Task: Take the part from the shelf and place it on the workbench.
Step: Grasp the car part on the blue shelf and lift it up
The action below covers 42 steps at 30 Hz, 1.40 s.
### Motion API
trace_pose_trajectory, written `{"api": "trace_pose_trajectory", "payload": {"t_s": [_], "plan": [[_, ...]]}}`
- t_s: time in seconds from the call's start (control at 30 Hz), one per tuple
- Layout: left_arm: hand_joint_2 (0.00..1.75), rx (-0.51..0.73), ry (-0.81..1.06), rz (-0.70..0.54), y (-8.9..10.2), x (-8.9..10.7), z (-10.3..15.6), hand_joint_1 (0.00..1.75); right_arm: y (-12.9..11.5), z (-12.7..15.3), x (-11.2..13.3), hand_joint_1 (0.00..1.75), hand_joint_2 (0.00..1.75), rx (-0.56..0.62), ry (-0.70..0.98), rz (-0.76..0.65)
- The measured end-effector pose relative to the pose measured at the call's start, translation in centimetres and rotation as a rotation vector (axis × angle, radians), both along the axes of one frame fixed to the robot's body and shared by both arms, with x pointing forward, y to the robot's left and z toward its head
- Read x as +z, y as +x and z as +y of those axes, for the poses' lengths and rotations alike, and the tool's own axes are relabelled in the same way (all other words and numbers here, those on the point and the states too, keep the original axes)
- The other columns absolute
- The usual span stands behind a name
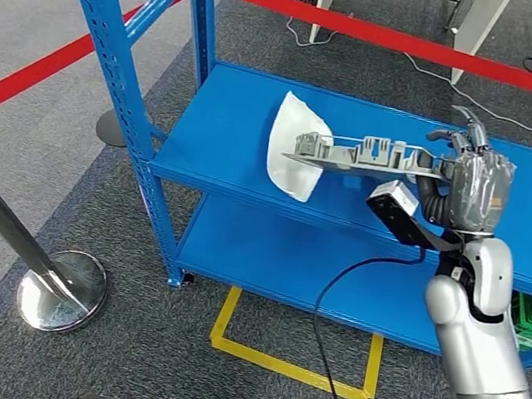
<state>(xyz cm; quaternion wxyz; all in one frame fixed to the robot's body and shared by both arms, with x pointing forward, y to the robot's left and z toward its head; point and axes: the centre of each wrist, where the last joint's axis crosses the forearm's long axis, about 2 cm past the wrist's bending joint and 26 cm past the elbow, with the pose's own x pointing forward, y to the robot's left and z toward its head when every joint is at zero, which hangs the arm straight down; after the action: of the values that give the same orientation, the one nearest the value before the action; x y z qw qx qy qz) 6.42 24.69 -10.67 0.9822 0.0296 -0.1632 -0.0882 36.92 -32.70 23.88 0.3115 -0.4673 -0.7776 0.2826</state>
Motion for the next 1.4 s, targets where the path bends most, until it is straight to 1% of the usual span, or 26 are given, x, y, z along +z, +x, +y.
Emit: {"api": "trace_pose_trajectory", "payload": {"t_s": [0.13, 0.27, 0.97, 1.3, 1.4], "plan": [[1.75, 0.002, 0.001, 0.000, -0.1, 0.0, 0.0, 0.00, -1.3, -0.4, -0.5, 1.75, 1.75, 0.003, 0.007, -0.015], [1.75, 0.008, 0.001, 0.002, -0.1, 0.0, 0.0, 0.00, -2.0, -0.7, -0.6, 1.75, 1.75, 0.003, 0.008, -0.026], [1.75, 0.015, 0.001, 0.005, -0.2, 0.0, 0.0, 0.00, -3.5, -1.3, -1.0, 1.75, 1.75, -0.011, 0.016, -0.046], [1.75, 0.033, 0.007, 0.014, -0.2, 0.0, 0.0, 0.00, -5.1, -1.6, -1.8, 1.75, 1.75, -0.022, 0.038, -0.070], [1.75, 0.039, 0.007, 0.022, -0.2, 0.0, 0.0, 0.00, -6.0, -2.0, -2.2, 1.75, 1.75, -0.027, 0.060, -0.091]]}}
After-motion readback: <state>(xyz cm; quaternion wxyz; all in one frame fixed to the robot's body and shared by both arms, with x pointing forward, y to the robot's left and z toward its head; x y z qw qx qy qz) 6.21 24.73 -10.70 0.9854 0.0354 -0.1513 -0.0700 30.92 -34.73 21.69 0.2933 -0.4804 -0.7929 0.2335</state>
